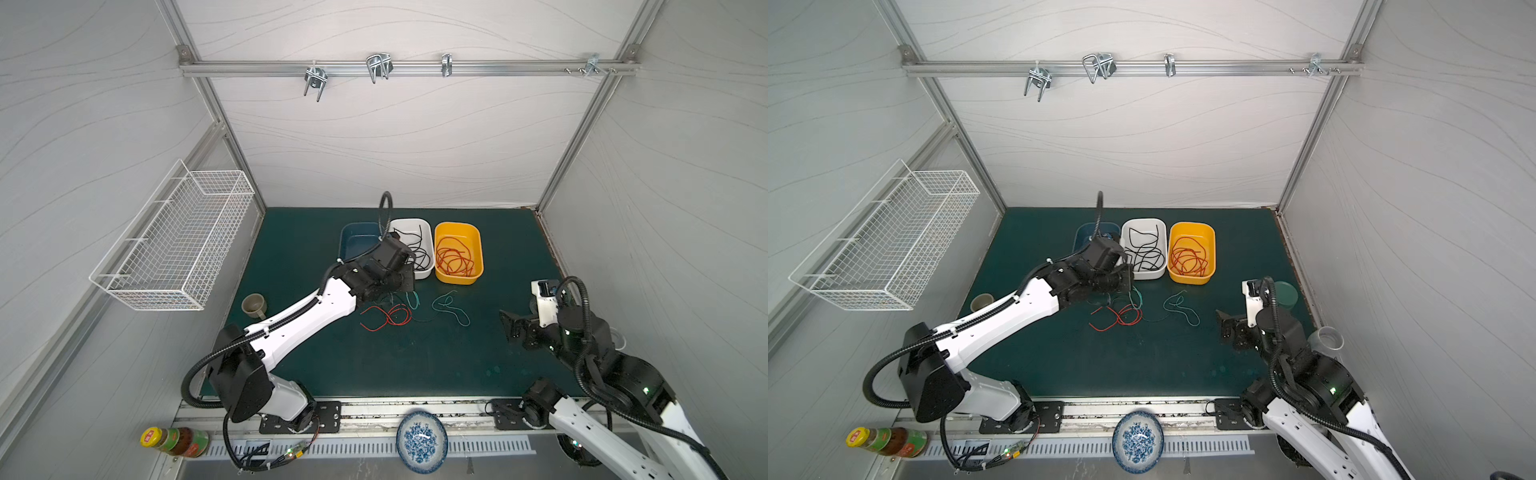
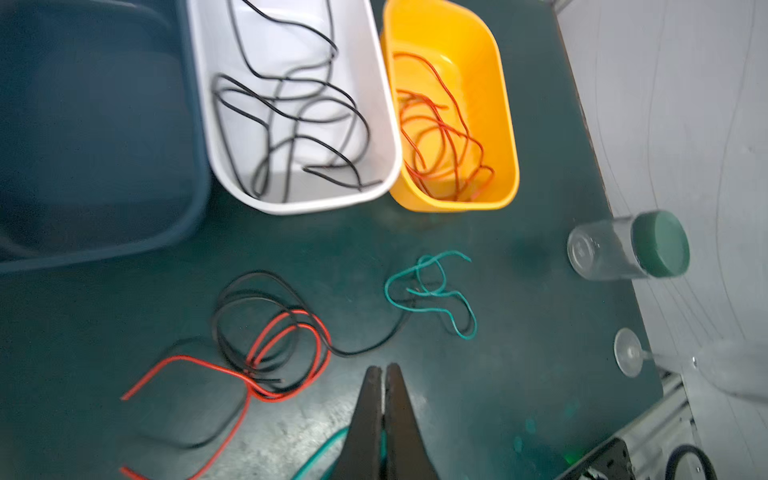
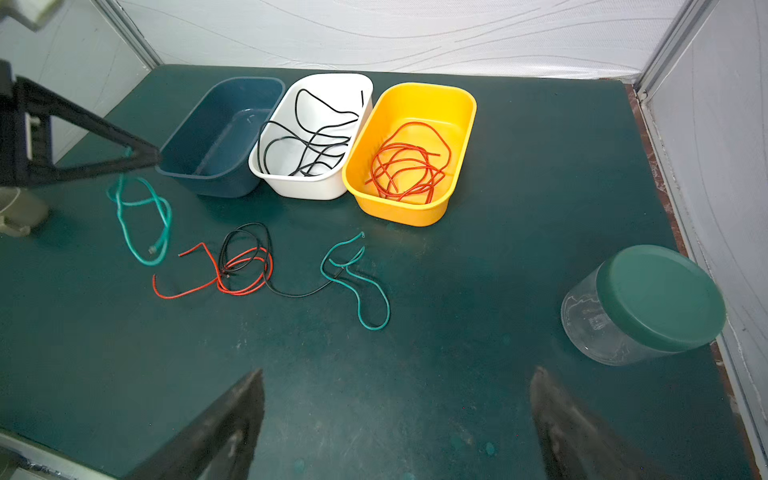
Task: Untangle the cables
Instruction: 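Carry the green cable with the left gripper over the blue bin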
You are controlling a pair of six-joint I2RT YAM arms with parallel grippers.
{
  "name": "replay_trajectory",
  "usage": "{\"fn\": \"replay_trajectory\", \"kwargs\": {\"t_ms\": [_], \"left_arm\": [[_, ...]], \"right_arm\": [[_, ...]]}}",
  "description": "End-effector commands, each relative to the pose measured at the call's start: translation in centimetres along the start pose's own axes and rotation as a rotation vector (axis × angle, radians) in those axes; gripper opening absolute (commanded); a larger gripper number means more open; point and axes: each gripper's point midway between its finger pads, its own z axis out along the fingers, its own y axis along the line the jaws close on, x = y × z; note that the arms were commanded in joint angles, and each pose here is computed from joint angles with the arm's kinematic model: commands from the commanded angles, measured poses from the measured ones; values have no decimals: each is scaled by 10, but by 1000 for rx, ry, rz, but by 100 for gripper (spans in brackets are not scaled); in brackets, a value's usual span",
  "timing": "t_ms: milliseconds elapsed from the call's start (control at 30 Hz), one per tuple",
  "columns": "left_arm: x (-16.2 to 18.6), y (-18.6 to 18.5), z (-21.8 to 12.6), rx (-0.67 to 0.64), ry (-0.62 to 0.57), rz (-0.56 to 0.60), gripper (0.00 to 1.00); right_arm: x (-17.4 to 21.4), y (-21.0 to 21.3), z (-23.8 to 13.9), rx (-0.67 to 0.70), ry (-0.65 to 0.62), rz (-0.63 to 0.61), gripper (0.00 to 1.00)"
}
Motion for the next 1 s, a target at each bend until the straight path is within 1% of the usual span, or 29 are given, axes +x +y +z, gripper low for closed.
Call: {"fn": "replay_trajectory", "kwargs": {"t_ms": [0,133,233,367,500,733,967], "left_arm": [[-25,19,-16,12,-39,-4,0],[-51,50,-21,-5,-72,-47,0],[-65,70,-18,-5,-78,-108,0],[-84,85,-11,-45,-109,-91,0],[-97,104,6,-137,-125,-63,0],[-103,135,49,-262,-80,-66,0],[-114,159,72,-387,-103,-71,0]], "right_arm": [[-2,2,-2,-14,-18,-13,99],[-1,3,-1,-19,-14,-17,99],[-2,6,-1,-32,-13,-22,99],[-2,8,0,-40,-10,-27,99],[-1,9,0,-48,-8,-31,99],[0,13,2,-62,4,-37,99],[0,15,2,-76,0,-41,99]]}}
